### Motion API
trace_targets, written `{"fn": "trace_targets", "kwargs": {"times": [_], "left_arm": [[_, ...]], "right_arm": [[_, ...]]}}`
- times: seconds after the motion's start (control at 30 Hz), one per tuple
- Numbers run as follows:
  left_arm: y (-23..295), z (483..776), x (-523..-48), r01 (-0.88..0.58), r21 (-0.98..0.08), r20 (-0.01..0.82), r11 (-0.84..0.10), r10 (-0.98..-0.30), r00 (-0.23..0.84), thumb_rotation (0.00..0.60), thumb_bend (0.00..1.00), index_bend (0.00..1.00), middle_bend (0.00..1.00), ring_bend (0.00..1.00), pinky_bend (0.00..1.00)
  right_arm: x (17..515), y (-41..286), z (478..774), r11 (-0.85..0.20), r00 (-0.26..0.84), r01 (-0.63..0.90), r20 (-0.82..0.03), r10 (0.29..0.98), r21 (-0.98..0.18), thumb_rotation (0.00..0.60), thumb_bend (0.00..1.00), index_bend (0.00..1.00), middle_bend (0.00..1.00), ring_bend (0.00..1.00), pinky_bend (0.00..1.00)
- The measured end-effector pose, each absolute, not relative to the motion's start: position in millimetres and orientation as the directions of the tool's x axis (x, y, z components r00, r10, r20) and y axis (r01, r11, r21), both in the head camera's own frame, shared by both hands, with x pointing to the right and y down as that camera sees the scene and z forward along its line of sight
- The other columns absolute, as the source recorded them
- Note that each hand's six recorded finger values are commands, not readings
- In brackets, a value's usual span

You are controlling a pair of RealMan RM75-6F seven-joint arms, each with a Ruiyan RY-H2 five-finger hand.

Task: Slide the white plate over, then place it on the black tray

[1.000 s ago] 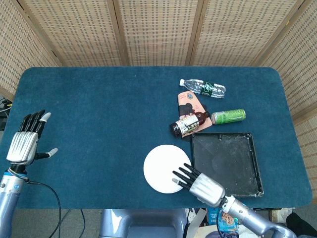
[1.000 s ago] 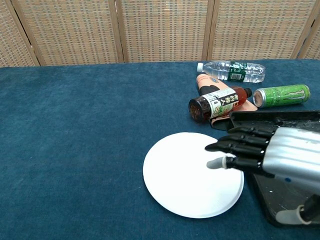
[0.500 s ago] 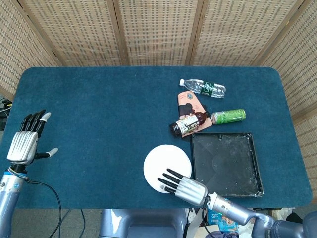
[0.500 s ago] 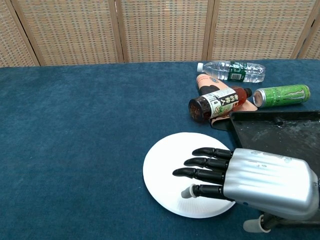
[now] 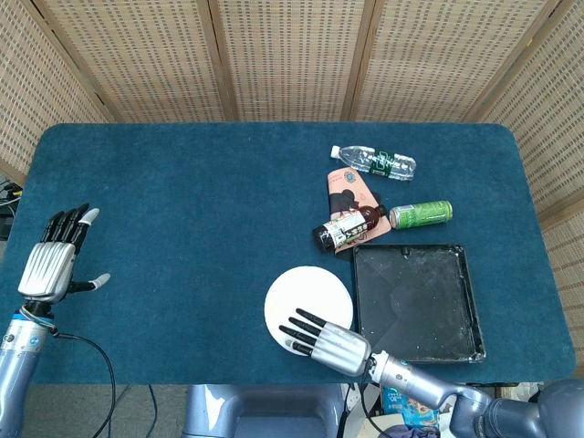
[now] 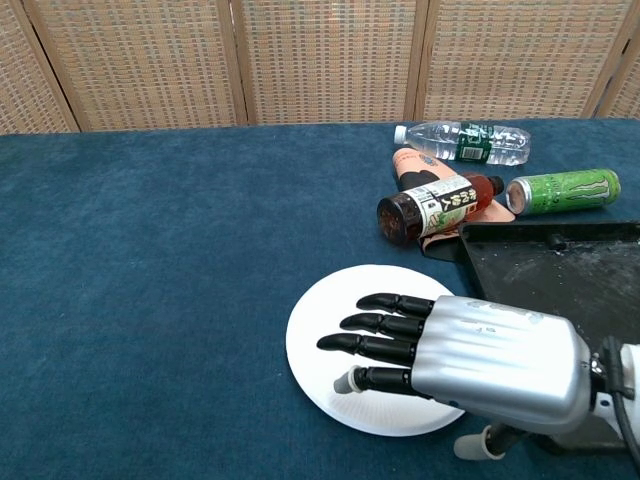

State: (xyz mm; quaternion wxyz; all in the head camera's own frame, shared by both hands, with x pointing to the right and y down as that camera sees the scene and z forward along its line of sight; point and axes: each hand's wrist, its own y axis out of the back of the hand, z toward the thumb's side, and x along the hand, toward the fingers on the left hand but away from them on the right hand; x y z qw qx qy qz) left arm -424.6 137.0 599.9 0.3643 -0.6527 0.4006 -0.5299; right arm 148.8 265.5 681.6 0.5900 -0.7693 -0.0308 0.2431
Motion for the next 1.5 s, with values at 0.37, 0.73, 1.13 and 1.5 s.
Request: {"fn": "trace_targets", "kwargs": {"times": [0.37, 0.73, 1.13, 1.5], "left_arm": [[136.2, 603.2, -426.5, -0.133, -0.896, 0.411, -0.423, -0.905, 0.112, 0.6, 0.0, 0.0, 0.0, 0.0, 0.0], [135.7, 604.5, -427.1, -0.132, -0.895, 0.413, -0.425, -0.904, 0.109, 0.6, 0.0, 0.0, 0.0, 0.0, 0.0], [135.8, 604.4, -427.2, -0.133, -0.896, 0.412, -0.423, -0.905, 0.107, 0.6, 0.0, 0.0, 0.0, 0.0, 0.0], [134.9, 602.8, -428.9, -0.142, -0.895, 0.411, -0.423, -0.905, 0.106, 0.6, 0.0, 0.0, 0.0, 0.0, 0.0]], "right_arm": [[129.4, 249.3, 690.4, -0.281, 0.864, -0.258, -0.351, 0.36, -0.924, 0.6, 0.0, 0.21, 0.0, 0.0, 0.0], [123.5, 230.7, 683.0, -0.248, 0.853, -0.196, -0.29, 0.434, -0.949, 0.6, 0.35, 0.22, 0.0, 0.0, 0.0], [123.6, 193.8, 685.2, -0.18, 0.788, -0.165, -0.24, 0.567, -0.97, 0.6, 0.41, 0.3, 0.0, 0.0, 0.0], [124.7, 181.2, 688.8, -0.169, 0.751, -0.163, -0.233, 0.618, -0.972, 0.6, 0.45, 0.66, 0.0, 0.0, 0.0]]}}
